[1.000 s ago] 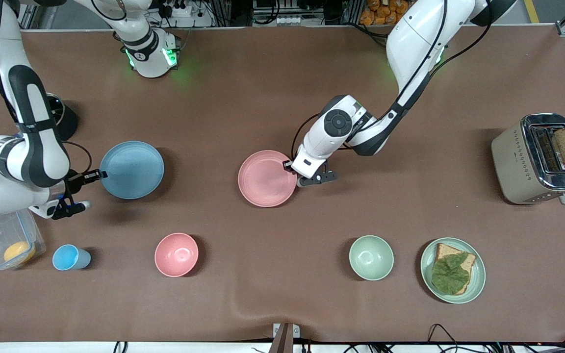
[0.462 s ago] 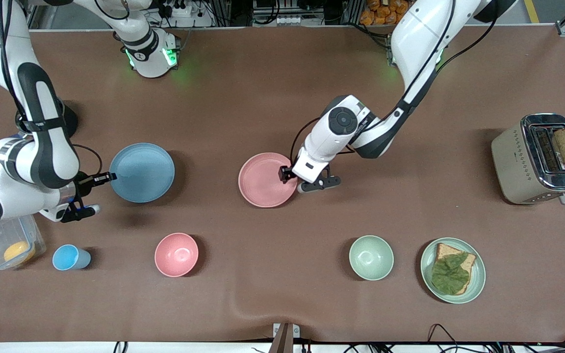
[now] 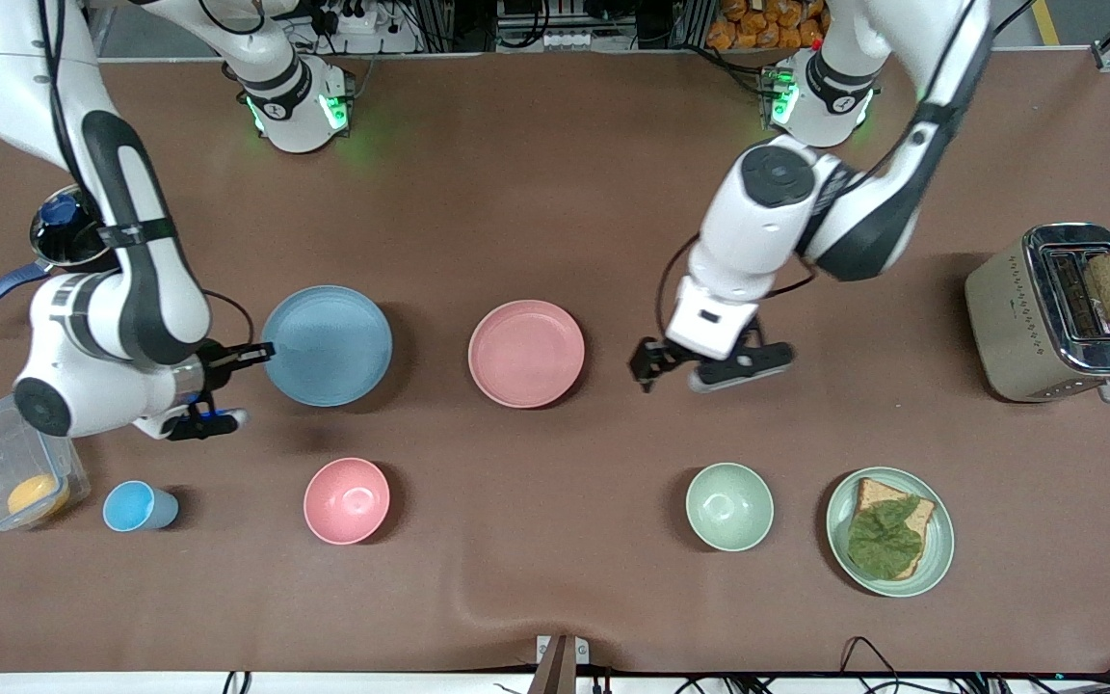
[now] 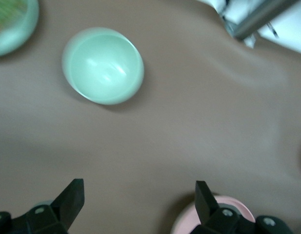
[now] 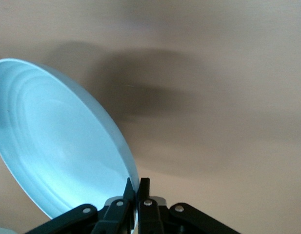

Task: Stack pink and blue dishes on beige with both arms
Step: 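Carry the blue plate onto the pink plate while the left gripper retracts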

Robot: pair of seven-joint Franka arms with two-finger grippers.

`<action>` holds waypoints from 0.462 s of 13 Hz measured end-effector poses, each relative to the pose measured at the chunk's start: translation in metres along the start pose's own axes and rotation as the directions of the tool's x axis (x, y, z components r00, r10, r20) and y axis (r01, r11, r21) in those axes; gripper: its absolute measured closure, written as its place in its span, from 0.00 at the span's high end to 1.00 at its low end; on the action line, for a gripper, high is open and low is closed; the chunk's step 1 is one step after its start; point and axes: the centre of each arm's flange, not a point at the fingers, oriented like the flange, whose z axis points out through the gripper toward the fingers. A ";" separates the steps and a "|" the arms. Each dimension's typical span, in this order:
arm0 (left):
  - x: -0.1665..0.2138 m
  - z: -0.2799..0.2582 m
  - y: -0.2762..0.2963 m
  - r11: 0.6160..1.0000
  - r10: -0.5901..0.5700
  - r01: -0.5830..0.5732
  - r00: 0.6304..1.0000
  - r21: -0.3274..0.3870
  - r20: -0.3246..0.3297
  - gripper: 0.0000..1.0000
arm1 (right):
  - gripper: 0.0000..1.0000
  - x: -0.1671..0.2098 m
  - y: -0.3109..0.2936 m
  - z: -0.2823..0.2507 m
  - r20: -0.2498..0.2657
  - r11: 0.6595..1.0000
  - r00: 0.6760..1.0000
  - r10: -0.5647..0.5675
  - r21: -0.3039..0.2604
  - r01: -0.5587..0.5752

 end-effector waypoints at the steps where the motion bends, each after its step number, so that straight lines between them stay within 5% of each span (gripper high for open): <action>1: 0.017 -0.015 -0.018 0.999 0.036 -0.035 0.999 0.031 -0.012 1.00 | 0.04 0.002 -0.021 0.004 0.002 1.000 1.000 0.011 0.016 -0.011; 6: 0.077 -0.062 -0.100 0.972 0.184 -0.183 0.983 0.147 0.004 1.00 | 0.04 0.003 -0.124 0.028 0.031 0.995 0.999 0.045 0.091 -0.048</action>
